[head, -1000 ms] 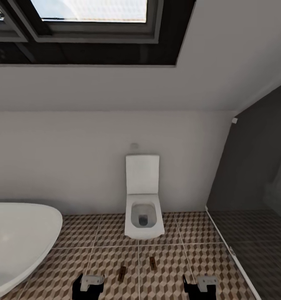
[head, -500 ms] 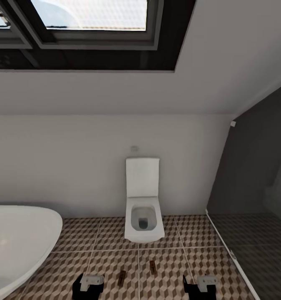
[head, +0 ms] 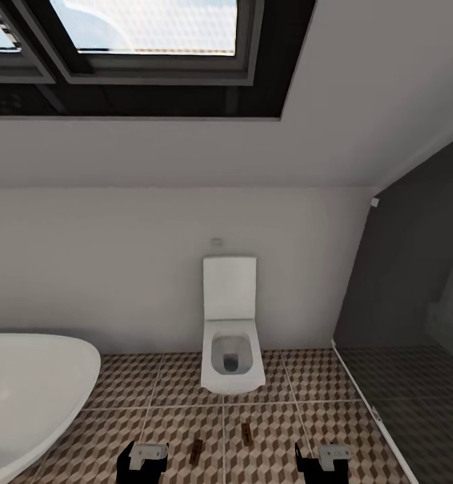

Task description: Take the four mousetraps from the cabinet in the bathroom and place them on the bathroom floor. Make sure all four end up on the same floor surface, and ensure that at least two of them are either under or directly next to the same bathroom sink.

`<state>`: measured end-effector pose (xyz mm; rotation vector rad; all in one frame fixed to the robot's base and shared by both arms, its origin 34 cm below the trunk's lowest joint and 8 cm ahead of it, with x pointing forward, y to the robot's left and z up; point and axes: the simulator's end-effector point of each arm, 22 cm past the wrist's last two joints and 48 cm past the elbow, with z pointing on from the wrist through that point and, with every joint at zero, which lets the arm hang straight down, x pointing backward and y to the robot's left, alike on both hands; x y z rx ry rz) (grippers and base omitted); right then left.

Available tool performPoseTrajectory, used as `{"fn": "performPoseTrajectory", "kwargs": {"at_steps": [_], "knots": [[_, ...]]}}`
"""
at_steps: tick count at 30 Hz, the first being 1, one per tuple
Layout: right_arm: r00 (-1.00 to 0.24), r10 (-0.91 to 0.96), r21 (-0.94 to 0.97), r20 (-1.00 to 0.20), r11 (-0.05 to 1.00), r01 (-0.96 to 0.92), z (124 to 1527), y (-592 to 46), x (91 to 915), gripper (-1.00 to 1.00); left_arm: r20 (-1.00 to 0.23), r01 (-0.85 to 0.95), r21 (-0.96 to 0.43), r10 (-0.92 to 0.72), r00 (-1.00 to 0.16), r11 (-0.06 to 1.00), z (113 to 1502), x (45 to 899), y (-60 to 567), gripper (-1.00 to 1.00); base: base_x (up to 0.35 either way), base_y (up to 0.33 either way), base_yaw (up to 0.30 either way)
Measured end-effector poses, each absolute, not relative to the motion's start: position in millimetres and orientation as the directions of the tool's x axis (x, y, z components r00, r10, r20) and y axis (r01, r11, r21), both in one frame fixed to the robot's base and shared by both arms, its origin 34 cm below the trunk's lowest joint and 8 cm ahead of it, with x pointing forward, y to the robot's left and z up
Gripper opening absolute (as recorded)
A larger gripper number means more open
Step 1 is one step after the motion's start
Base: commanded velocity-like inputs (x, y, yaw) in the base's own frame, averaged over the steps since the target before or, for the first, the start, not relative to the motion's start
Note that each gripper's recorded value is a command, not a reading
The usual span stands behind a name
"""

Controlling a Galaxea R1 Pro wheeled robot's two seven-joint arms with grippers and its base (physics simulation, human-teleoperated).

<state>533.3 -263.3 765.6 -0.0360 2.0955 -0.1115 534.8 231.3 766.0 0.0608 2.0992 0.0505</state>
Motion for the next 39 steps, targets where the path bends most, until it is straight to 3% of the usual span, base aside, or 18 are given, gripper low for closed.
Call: {"fn": "performPoseTrajectory", "kwargs": {"at_steps": [39], "knots": [[-0.506, -0.074, -0.096, -0.859, 0.995, 0.018, 765.1, -263.2, 533.0, 1.0, -0.862, 0.023, 0.06, 0.063, -0.503, 0.998, 766.4, 535.0, 230.5, 1.0, 0.0, 0.0, 0.0]]}}
